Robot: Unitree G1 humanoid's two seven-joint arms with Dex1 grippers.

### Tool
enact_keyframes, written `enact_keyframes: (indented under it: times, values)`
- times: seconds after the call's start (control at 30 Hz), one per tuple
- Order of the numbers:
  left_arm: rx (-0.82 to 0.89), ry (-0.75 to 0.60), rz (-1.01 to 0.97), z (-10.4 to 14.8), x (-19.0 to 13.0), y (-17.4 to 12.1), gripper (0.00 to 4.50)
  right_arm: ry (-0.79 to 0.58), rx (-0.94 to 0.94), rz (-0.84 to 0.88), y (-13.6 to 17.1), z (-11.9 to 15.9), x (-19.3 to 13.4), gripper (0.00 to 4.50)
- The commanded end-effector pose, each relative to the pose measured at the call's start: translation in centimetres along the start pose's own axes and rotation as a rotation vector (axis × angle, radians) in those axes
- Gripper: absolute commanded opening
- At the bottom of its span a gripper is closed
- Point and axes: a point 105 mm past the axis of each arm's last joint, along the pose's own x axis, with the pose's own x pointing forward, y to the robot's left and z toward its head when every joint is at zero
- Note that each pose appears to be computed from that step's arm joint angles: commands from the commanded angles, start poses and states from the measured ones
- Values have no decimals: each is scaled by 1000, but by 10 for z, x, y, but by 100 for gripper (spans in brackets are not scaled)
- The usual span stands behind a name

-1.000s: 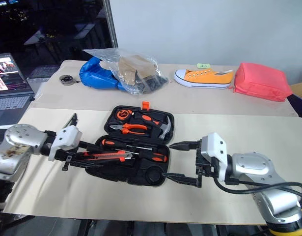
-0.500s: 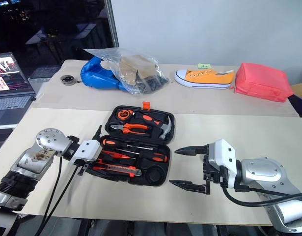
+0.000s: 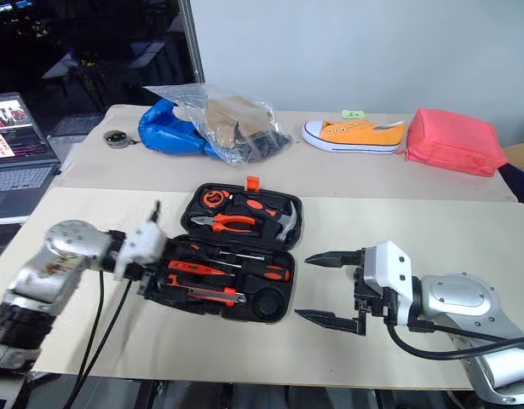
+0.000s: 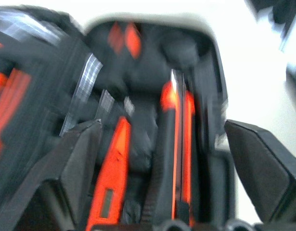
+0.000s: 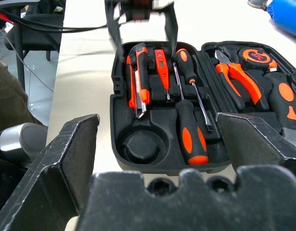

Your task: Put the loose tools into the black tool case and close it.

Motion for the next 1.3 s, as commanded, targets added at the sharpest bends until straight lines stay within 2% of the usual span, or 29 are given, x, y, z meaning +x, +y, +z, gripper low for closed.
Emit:
enact_keyframes:
  times: [0.03,0.13,0.17,0.23,0.27,0.3,0.43,0.63,0.73,0.9,1.0,1.07,1.17,1.27,1.3]
  values:
    - [-46,-51,117,-5,-2,-2,277,-30,-37,0,-1,6,3,450]
    - [-85,-54,150,-23,9,-19,180,-37,-31,-2,-1,5,6,450]
    - [-106,-48,163,-30,13,-23,135,-38,-30,-3,-2,5,6,450]
    - [-142,-23,225,-45,17,-22,72,-38,-31,-4,-4,5,6,450]
    - [-172,-13,265,-53,19,-18,26,-36,-33,-3,-4,4,7,450]
    - [-191,2,283,-61,21,-17,6,-35,-35,-4,-5,4,7,450]
    - [-294,-2,285,-77,26,-25,6,-31,-38,-11,-6,6,6,450]
    - [-380,92,233,-102,31,-43,6,-20,-29,-19,-5,4,3,450]
    - [-297,205,193,-120,38,-53,6,-22,-22,-26,-5,3,4,450]
    - [-199,313,160,-130,43,-54,6,0,1,-35,-4,-2,5,450]
    - [-176,269,170,-117,55,-45,6,21,0,-62,-7,-4,5,450]
    - [-148,162,218,-94,58,-35,6,34,10,-145,-18,-5,1,450]
    - [-133,-39,305,-52,48,-24,6,39,25,-232,-26,-5,-10,450]
    - [-146,-191,267,-7,30,-31,6,162,46,-339,-33,-21,-28,450]
    - [-141,-220,239,5,25,-35,30,194,45,-372,-36,-25,-35,450]
